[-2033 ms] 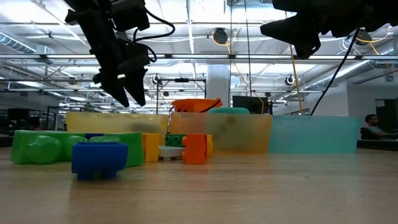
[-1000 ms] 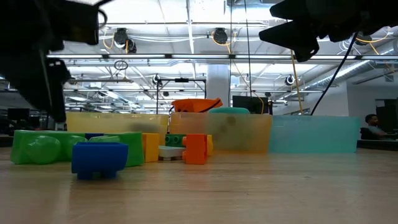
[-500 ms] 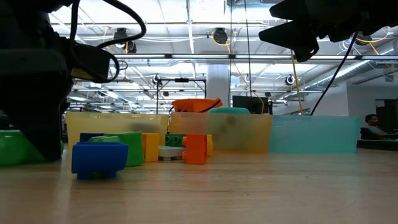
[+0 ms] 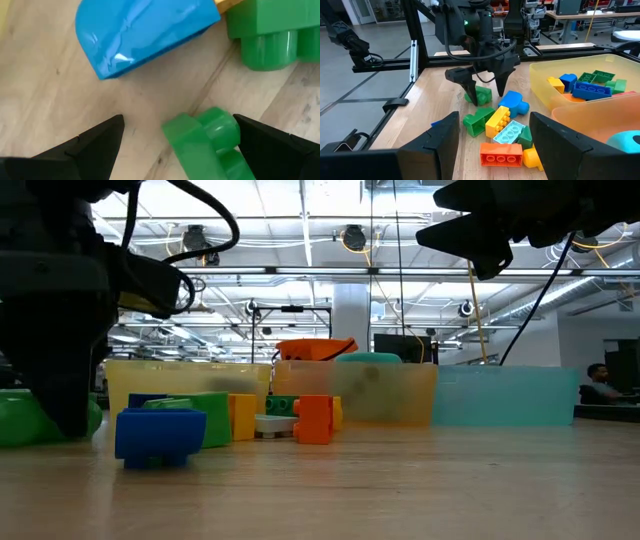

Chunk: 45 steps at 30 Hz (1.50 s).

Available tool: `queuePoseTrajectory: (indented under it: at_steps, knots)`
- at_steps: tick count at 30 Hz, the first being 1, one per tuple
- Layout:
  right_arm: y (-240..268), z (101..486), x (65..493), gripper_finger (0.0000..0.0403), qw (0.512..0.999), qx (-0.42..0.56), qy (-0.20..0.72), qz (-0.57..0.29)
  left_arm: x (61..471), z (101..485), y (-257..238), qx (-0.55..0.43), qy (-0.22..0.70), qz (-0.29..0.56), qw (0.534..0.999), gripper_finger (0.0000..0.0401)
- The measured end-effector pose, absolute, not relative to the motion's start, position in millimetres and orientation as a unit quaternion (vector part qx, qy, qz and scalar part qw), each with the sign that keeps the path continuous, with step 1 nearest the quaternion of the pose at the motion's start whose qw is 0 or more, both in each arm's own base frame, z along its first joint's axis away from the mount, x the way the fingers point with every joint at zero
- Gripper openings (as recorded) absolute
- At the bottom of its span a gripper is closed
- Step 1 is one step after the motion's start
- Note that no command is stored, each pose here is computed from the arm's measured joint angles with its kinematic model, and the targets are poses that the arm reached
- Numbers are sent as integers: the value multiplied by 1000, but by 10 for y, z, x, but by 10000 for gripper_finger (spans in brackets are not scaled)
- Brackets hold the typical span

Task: Pick & Place Toys
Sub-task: Put the left green game piece into the yellow bin

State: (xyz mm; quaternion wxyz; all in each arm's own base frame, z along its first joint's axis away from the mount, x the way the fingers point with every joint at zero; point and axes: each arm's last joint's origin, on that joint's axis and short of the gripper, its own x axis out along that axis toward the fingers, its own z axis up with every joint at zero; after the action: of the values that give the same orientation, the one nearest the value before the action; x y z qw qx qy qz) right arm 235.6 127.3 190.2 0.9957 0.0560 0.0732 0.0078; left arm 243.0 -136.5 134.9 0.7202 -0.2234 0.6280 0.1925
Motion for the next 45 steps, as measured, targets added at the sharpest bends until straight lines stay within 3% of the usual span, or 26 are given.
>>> queuePoseTrajectory:
  at_steps: [9,18,22,30,33,40,45]
  knots:
    - [1273,1902,2356,210,996,56,73,8,2429,1362,-1318,-267,670,164,673,376]
    - [1273,1902,2356,210,996,56,73,8,2434,1360,-1298,-262,677,154,671,368]
    - [1273,1902,2356,210,996,56,73,8,2428,1355,-1293,-257,677,157,671,321]
    - [1273,1902,2356,210,996,56,73,8,2437,1407,-1222,-235,689,146,670,167]
    - [1273,1902,2356,210,996,56,73,8,2430,1511,-1179,-226,700,151,660,166]
    - [1274,1902,2356,210,996,56,73,8,2478,2028,-1116,-186,644,146,727,166]
    - [1274,1902,2356,210,996,56,73,8,2507,2445,-963,-155,554,215,789,166]
